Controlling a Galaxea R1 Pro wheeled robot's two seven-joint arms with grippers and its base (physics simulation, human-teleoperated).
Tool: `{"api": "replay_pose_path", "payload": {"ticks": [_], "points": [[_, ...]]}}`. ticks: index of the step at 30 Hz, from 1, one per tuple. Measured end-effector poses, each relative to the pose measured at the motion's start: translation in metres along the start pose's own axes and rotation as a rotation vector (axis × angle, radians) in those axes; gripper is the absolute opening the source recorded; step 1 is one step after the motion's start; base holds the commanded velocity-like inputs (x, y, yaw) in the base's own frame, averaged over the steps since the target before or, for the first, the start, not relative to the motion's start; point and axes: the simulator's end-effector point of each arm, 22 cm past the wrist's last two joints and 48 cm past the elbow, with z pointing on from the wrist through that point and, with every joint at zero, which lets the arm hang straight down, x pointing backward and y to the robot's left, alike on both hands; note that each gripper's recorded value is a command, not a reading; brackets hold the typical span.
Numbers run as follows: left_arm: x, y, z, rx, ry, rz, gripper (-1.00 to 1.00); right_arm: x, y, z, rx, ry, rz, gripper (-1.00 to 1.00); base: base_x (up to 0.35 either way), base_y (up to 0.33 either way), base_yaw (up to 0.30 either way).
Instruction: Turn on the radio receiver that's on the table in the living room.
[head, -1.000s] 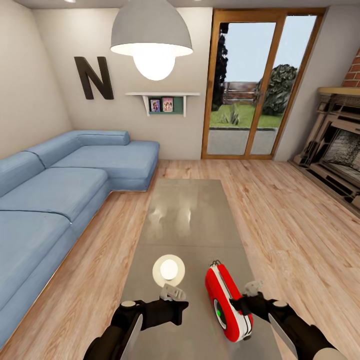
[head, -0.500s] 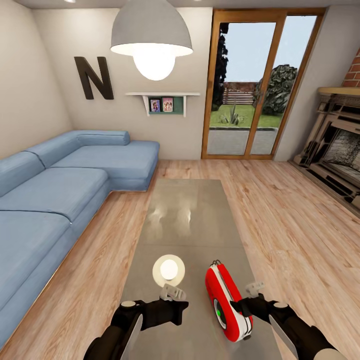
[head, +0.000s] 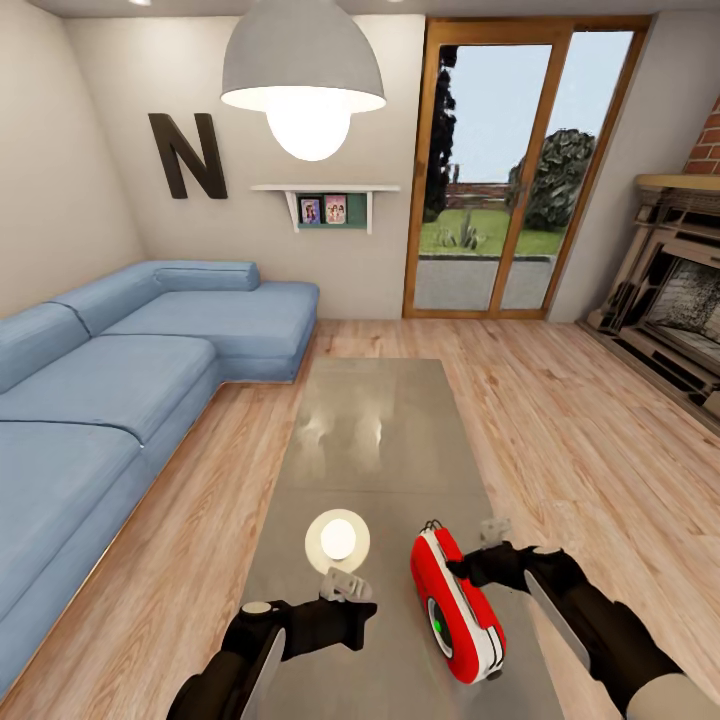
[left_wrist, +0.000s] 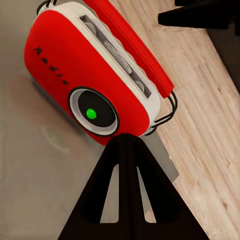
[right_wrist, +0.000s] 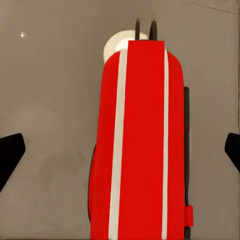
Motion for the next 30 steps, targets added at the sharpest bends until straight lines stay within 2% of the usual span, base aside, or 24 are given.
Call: {"api": "replay_pose_path", "payload": {"ticks": [11,21,30], "points": [[0.001,0.001,-0.001,-0.002,0.001,-0.001,-1.00,-0.012,0.024,-0.036,-0.025,-0.010,-0.051,1.00,0.000,0.000,0.000],[0.001,0.002,-0.001,-0.003,0.002,0.000,-1.00,-0.002,0.010,-0.042,-0.004,0.009,-0.059,1.00,0.000,0.000,0.000],[0.001,0.002,0.000,-0.003,0.001,-0.005,-1.00,-0.001,0.009,-0.042,-0.004,0.013,-0.059,1.00,0.000,0.000,0.000]]}}
